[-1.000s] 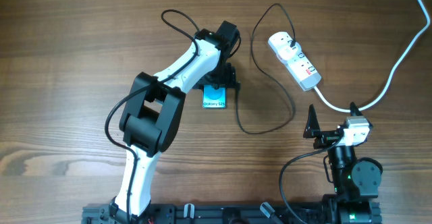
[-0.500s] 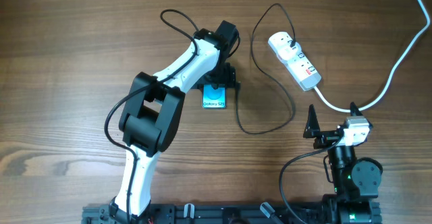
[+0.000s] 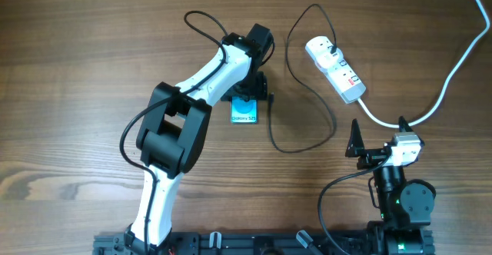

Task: Plug charger to phone and switch on socket
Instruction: 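Lower the left gripper and close it on the phone's edges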

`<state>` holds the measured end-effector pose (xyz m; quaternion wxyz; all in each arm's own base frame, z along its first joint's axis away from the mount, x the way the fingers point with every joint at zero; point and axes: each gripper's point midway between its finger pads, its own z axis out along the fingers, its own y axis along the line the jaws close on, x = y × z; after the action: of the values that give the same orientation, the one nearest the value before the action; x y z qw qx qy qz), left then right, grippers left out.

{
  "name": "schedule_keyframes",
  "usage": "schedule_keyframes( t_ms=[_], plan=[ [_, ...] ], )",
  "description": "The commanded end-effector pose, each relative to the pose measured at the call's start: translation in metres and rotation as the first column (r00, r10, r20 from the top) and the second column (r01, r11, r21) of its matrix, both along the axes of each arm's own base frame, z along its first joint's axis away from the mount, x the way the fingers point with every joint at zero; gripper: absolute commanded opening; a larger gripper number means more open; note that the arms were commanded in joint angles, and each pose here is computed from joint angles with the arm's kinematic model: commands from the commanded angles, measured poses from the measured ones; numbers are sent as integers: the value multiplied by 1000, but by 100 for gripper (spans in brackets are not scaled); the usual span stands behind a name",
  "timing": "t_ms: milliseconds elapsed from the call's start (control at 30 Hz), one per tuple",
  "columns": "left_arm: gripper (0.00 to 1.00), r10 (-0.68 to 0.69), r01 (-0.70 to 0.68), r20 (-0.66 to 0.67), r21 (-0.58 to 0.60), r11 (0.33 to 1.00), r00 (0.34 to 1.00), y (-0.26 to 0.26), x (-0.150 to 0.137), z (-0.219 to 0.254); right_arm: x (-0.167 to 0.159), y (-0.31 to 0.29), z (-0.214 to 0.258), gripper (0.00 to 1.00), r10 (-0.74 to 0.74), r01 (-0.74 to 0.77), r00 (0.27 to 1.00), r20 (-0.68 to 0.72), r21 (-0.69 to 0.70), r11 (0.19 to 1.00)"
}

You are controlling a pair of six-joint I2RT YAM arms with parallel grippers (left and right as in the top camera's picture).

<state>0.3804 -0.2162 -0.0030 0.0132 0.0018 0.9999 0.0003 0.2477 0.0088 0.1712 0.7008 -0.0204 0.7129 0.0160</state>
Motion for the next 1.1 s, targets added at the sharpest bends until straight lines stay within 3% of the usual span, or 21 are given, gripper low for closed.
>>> schedule_keyframes(
  t_ms=[0,333,1067],
  plan=[
    [76,2,4,-72,82,997,997,15,-13,-35,0,-1,1,100,-6,6,1000,5,-17,1000],
    [83,2,3,-64,78,997,998,15,-12,-32,0,-1,1,99,-6,6,1000,5,-17,1000],
    [73,3,-3,-10,47,999,1000,11,-3,-8,0,-1,1,100,-6,6,1000,5,-17,1000]
  ],
)
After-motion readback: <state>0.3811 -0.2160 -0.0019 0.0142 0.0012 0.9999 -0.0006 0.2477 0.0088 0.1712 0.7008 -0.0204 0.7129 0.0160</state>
